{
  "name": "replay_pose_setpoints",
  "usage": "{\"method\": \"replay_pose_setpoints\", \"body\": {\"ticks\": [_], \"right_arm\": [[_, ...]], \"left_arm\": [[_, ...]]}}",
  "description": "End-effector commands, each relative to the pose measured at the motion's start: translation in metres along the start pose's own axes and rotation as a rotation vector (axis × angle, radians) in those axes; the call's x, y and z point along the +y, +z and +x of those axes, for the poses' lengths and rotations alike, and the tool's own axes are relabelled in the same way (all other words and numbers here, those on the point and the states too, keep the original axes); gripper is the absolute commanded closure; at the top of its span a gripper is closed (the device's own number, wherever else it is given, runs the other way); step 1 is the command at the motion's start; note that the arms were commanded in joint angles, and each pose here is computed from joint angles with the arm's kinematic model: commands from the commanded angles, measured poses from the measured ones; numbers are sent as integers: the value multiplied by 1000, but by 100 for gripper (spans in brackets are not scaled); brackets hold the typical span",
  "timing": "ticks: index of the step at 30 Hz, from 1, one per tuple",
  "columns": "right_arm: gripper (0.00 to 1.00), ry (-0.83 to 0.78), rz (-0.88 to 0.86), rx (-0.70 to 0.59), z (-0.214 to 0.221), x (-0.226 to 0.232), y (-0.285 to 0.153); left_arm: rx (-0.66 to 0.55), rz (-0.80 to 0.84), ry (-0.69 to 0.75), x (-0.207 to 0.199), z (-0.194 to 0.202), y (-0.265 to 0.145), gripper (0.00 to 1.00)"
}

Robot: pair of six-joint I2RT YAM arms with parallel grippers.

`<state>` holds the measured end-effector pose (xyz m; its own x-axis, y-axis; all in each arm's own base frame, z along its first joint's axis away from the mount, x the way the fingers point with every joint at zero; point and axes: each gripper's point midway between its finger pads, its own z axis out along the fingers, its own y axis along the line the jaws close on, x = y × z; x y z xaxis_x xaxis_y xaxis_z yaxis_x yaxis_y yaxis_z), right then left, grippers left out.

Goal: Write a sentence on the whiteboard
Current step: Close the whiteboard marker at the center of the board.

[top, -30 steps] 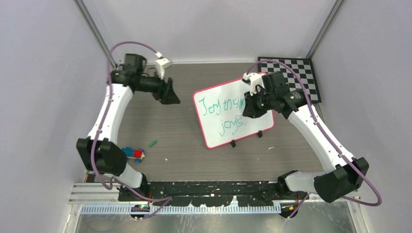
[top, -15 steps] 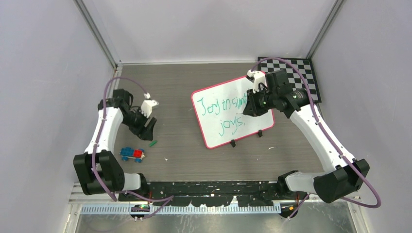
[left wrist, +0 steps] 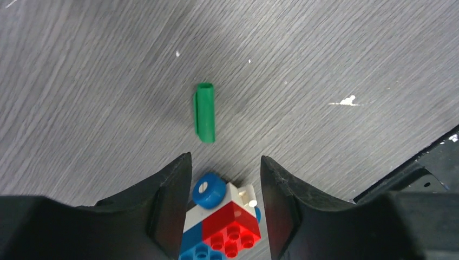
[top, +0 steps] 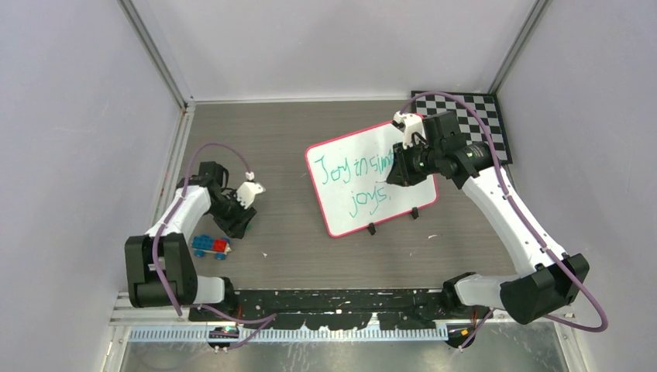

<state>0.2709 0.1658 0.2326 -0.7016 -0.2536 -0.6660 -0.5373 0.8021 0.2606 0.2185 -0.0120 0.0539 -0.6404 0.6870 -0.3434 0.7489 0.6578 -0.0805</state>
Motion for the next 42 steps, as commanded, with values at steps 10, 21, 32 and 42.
{"method": "replay_pose_setpoints", "body": {"ticks": [10, 21, 32, 42], "right_arm": [[100, -19, 6, -77, -19, 3, -14], [100, -25, 1, -70, -18, 4, -13], [100, -29, -2, -72, -17, 5, -16], [100, -29, -2, -72, -16, 5, -17]], "left_arm": [[70, -91, 192, 13, -11, 48, 56], [183, -129, 231, 21, 13, 51, 64], [244, -126, 205, 22, 25, 50, 57], [276, -127, 194, 24, 35, 48, 59]]}}
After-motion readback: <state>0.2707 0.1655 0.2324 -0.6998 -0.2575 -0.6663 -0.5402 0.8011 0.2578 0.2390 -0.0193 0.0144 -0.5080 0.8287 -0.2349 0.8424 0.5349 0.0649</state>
